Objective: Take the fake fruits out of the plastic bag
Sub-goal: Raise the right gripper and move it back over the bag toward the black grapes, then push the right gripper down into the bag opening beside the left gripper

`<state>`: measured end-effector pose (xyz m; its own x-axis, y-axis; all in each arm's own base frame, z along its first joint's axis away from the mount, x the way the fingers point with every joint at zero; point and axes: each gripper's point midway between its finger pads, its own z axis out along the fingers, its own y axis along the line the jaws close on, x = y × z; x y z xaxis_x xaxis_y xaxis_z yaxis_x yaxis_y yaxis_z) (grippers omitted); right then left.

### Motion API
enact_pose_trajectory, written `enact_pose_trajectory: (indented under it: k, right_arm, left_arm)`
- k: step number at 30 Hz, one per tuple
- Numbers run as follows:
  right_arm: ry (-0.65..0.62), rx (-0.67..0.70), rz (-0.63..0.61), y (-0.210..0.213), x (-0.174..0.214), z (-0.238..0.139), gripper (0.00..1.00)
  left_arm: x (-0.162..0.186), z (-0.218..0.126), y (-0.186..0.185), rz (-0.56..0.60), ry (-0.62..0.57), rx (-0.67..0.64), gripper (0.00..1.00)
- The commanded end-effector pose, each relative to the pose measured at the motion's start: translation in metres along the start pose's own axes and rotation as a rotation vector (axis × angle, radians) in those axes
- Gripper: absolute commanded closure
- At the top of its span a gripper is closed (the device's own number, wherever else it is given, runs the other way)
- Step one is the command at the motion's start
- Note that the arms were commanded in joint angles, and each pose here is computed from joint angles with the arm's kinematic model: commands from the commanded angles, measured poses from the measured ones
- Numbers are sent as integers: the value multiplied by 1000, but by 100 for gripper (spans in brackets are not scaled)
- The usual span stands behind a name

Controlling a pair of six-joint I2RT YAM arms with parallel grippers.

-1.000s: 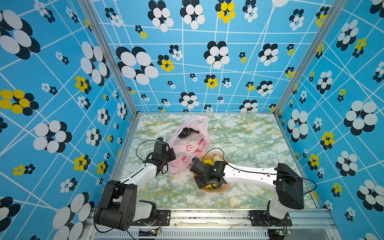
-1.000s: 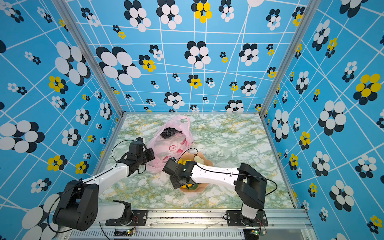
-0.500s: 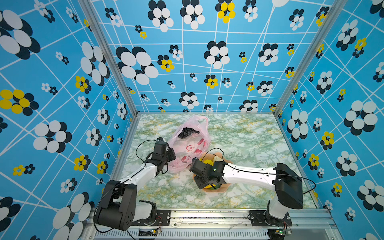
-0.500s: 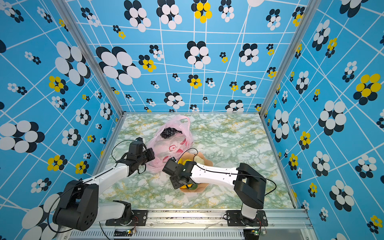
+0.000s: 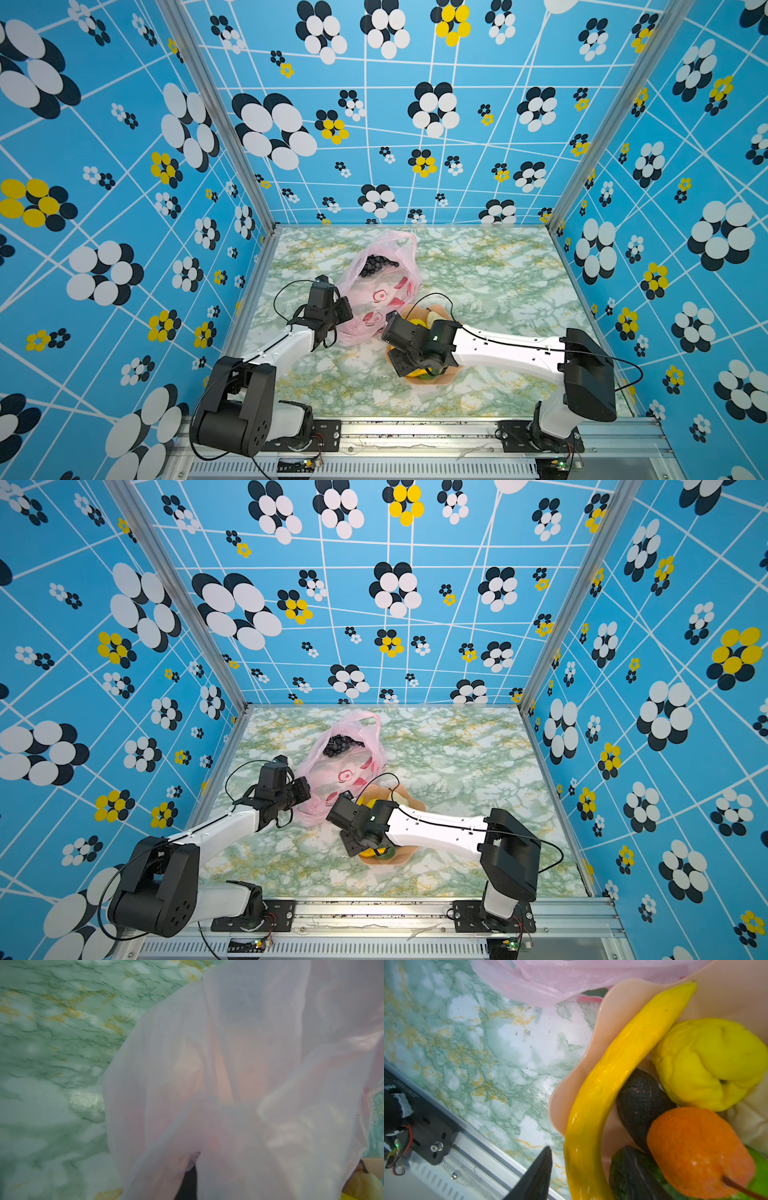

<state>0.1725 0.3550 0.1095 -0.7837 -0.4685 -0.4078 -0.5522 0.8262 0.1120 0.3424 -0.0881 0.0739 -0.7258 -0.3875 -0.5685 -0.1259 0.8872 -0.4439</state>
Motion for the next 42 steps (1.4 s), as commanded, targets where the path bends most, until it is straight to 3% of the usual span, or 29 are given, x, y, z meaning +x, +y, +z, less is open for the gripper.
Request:
enact_pose_trajectory:
  k: [1,9,14,19,24,31,42]
  right_arm:
    - [-109,14,-2,-4,-30,-40,40]
    - [-311,-27,89,-11,-98,-54,39]
    - [-391,-89,109,-17,-157,-36,38]
    - [-408,-81,6,-22,-212,-6,39]
    - [-387,-56,-96,-37,-243,31,40]
    - [-366,-34,-225,-51,-260,84,45]
    - [-383,76,-333,-70,-295,118,53]
  left_arm:
    - [-14,-3,-9,21,-29,30,100]
    - [-19,-16,-14,10,-64,49,100]
    - [-27,-32,-8,8,-134,16,100]
    - [-33,-44,0,2,-203,-13,100]
    - [-34,-40,9,-36,-181,-16,100]
    - [-35,-36,10,-72,-156,21,100]
    - [-38,-44,4,-61,-182,47,100]
